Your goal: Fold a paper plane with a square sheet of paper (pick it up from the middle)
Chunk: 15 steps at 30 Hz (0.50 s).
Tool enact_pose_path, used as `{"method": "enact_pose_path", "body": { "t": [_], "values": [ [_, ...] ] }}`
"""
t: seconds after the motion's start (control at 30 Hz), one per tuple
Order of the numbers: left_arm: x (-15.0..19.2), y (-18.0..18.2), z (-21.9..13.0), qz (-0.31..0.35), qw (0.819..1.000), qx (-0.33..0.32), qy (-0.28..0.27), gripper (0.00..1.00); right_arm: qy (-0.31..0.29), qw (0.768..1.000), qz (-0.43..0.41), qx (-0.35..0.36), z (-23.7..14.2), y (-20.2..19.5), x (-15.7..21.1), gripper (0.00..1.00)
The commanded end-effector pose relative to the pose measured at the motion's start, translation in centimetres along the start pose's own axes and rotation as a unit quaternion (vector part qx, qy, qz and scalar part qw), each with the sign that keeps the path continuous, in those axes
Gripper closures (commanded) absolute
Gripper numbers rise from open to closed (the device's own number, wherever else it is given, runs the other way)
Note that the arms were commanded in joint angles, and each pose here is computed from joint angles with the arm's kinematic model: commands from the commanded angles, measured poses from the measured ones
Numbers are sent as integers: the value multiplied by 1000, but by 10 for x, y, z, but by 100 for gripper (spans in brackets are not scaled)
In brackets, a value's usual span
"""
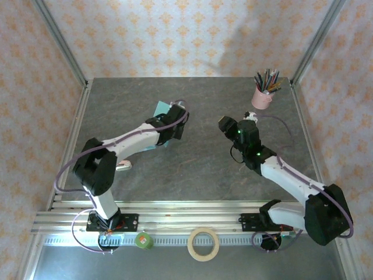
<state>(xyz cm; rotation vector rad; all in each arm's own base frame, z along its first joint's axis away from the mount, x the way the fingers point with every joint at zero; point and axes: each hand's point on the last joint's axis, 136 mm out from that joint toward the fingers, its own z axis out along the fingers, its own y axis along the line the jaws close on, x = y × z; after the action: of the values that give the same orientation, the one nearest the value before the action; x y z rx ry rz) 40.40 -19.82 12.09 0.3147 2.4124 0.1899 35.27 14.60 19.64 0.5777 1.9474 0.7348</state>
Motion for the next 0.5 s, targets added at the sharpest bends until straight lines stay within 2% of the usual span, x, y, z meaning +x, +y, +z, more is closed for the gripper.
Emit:
{"method": "enact_pose_path", "body": {
  "t": [0.0,0.2,0.47],
  "values": [
    [0,22,-1,74,990,-117,8,90,-32,999,0,40,-7,-20,-11,42],
    [13,-2,20,141,977,-160,25,90,-43,998,16,52,-11,-32,-15,42],
    [32,-22,44,177,966,-183,43,90,-42,996,47,61,-14,-49,-16,43]
  ]
}}
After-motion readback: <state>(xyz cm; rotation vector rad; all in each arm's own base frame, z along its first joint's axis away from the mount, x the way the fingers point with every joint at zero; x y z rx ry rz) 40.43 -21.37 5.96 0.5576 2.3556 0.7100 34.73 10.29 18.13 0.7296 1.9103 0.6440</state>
